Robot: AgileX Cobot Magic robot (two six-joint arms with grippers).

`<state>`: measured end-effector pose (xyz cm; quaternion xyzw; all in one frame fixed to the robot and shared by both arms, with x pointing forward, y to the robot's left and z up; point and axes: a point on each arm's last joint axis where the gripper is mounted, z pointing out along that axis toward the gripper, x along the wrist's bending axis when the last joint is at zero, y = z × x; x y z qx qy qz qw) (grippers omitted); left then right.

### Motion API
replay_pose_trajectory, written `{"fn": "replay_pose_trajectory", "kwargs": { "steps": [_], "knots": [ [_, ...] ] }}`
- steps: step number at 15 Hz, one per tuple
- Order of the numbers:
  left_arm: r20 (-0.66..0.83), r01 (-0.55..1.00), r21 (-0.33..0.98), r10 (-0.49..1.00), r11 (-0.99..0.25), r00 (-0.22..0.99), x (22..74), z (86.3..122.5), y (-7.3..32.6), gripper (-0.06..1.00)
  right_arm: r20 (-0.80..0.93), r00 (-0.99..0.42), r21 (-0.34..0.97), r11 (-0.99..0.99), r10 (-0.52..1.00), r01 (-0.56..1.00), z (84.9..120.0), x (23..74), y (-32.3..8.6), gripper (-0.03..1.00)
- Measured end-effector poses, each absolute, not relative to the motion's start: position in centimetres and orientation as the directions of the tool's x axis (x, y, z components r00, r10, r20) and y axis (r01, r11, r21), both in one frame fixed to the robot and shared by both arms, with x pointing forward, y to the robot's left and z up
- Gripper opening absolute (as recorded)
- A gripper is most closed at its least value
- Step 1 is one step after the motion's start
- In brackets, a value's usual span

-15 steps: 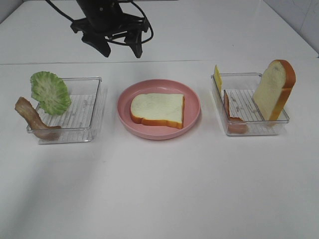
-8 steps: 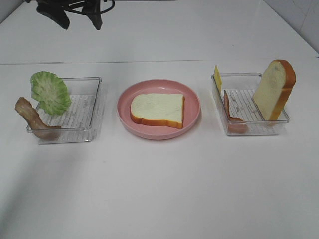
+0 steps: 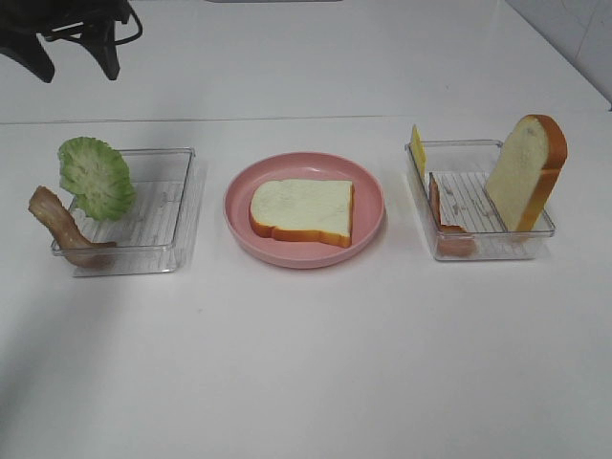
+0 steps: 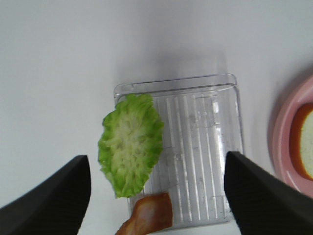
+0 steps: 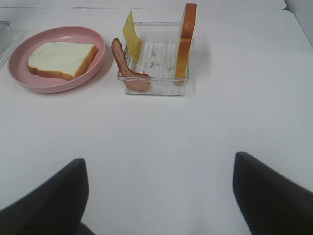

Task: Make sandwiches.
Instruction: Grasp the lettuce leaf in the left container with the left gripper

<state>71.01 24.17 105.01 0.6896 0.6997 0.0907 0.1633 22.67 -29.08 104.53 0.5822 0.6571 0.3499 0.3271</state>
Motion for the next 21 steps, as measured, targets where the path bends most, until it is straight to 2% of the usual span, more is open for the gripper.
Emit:
{"fn": "replay_pose_trajectory", "kwargs": {
  "steps": [3,12,15,19,21],
  "knots": [
    [-0.088,0.955,0.291,0.995,0.061,-0.037,70.7,103.1,25.9,0.71,-0.022,-0.108,0.841,0.077,0.994,0.536,104.5,22.7,-29.1,0.77],
    [-0.030,0.986,0.158,0.999,0.044,-0.040,71.5,96.4,26.2,0.70,-0.022,-0.108,0.841,0.077,0.994,0.536,104.5,22.7,-29.1,0.77],
    [-0.034,0.983,0.180,0.999,0.046,-0.040,72.1,95.1,26.2,0.63,-0.022,-0.108,0.841,0.077,0.994,0.536,104.5,22.7,-29.1,0.77],
    [-0.039,0.980,0.194,0.998,0.048,-0.041,72.3,94.8,26.1,0.60,-0.022,-0.108,0.841,0.077,0.994,0.536,104.5,22.7,-29.1,0.77],
    [-0.043,0.976,0.213,0.998,0.049,-0.041,72.5,94.9,26.1,0.52,-0.022,-0.108,0.841,0.077,0.994,0.536,104.5,22.7,-29.1,0.77]
  ]
}}
